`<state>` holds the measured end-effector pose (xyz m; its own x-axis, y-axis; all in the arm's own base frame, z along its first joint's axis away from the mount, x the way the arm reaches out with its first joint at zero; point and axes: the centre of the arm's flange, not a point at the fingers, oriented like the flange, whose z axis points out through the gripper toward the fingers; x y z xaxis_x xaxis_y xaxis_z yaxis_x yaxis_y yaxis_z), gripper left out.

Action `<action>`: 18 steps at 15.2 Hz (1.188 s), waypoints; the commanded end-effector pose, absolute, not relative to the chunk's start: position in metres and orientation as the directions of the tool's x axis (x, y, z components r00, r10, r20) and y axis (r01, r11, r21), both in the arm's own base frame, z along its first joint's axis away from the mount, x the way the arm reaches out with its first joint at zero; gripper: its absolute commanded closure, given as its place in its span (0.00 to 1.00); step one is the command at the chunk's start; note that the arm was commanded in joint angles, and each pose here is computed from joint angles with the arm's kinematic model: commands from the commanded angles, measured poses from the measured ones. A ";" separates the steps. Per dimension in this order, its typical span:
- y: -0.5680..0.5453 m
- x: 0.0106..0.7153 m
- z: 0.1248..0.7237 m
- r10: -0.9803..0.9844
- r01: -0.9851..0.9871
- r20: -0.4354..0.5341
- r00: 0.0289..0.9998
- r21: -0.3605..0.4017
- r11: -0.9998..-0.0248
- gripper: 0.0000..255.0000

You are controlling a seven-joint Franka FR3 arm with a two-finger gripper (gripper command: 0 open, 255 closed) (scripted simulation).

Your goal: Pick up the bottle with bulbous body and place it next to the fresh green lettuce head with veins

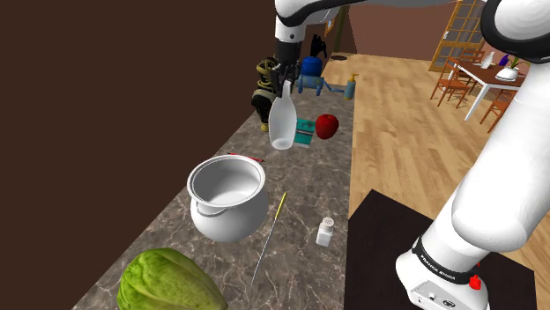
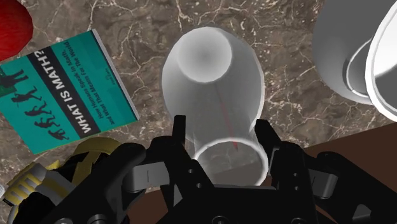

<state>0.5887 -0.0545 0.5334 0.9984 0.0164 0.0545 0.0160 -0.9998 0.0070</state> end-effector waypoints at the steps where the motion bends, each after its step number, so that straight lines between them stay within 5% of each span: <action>1: -0.055 0.589 0.544 0.016 0.016 0.054 0.998 0.007 -1.000 1.00; 18: -0.055 0.589 0.634 0.016 0.016 0.054 0.998 0.007 -1.000 1.00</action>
